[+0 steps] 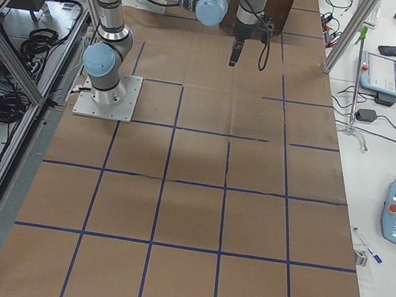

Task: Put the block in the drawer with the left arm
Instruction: 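Lower the left gripper and grasp the white drawer handle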

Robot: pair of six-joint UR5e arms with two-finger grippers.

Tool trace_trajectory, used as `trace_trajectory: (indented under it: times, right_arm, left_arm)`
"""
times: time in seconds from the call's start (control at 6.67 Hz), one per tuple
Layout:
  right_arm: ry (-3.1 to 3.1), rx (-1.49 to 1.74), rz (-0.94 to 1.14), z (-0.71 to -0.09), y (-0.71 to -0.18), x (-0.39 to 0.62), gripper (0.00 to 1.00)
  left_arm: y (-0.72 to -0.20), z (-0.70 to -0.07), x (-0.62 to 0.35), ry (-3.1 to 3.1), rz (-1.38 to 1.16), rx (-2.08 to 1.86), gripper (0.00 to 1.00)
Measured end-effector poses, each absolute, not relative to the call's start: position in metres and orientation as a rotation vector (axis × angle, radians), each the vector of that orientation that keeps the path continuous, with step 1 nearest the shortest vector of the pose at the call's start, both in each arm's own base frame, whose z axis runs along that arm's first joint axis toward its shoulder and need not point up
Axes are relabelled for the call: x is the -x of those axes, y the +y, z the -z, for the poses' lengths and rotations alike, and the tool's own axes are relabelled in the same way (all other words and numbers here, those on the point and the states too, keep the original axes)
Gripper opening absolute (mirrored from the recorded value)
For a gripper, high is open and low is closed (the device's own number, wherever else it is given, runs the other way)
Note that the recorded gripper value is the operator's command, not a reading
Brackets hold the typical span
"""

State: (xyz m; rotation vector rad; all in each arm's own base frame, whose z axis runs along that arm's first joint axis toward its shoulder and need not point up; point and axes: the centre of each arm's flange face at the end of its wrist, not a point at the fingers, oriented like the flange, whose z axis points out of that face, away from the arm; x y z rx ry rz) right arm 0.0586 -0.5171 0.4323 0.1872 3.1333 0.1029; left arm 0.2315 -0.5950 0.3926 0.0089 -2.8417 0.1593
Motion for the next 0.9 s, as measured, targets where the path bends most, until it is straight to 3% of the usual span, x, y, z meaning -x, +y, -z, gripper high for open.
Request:
trace_trajectory:
  times: [0.9]
  right_arm:
    - [3.133,-0.186,-0.103,-0.432,-0.517,-0.059,1.0]
  left_arm:
    - [-0.617,-0.333,-0.22,-2.793,-0.053,0.031,0.98]
